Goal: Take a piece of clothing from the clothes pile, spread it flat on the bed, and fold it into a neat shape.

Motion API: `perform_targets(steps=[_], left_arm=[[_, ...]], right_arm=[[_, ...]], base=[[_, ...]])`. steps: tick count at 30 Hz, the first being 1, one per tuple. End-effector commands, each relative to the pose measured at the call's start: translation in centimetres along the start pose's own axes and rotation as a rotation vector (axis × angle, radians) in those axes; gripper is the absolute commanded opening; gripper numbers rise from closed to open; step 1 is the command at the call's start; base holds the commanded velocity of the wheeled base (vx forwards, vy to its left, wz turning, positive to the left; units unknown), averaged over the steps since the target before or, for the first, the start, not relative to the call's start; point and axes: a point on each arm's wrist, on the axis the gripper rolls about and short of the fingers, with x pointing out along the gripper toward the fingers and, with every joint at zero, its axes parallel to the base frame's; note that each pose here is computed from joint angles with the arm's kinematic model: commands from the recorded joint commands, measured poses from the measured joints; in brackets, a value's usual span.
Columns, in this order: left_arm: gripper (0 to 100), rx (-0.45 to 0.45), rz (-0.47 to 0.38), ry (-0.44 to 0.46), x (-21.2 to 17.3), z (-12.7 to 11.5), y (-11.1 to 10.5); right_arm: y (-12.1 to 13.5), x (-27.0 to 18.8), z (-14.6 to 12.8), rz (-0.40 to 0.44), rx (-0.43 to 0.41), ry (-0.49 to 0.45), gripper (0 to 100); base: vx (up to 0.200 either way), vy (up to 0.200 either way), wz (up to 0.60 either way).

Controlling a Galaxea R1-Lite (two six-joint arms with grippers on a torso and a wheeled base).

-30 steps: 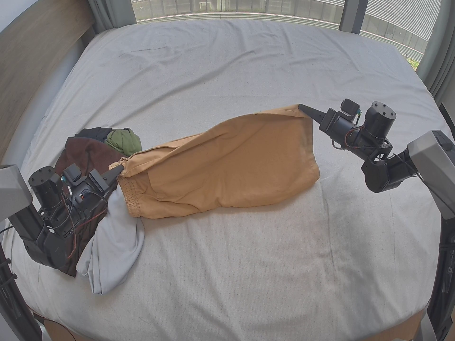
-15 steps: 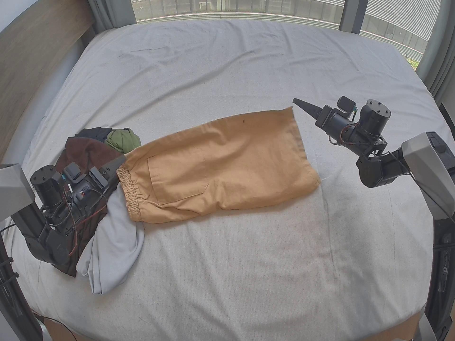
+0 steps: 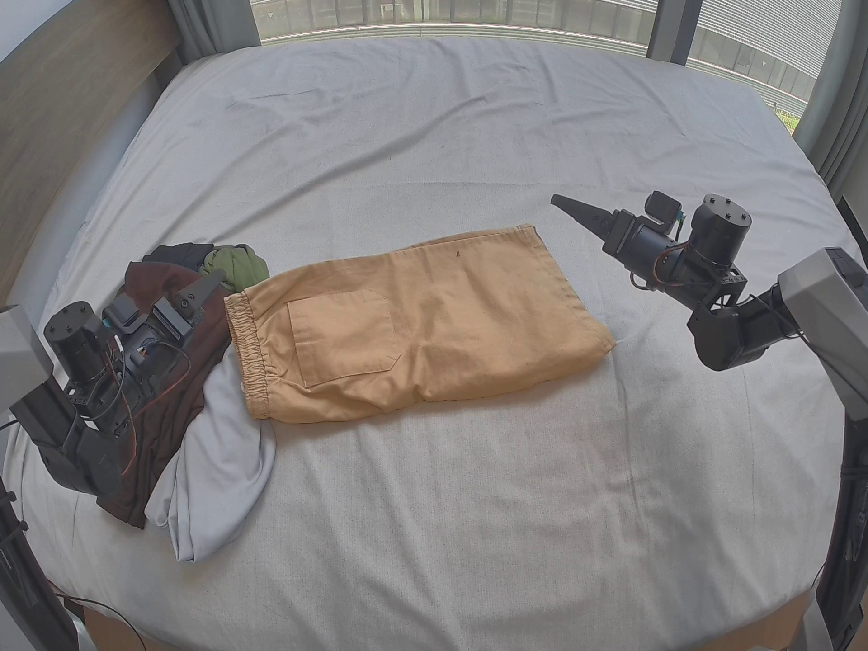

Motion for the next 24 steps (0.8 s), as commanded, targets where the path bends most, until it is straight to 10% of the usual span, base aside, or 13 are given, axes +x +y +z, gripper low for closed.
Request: perform_targets(steps=[1, 24], left_arm=[[100, 0.012, -0.084, -0.001, -1.3, 0.5, -3.5], [100, 0.148, -0.168, 0.149, -4.0, -2.8, -6.3]], right_arm=[[4.8, -3.0, 0.2, 0.011, 0.007, 0.047, 100], [8.1, -6.7, -8.4, -0.106, -0.011, 0.169, 100]], base=[[0.0, 0.0, 0.0], [0.0, 0.0, 0.0]])
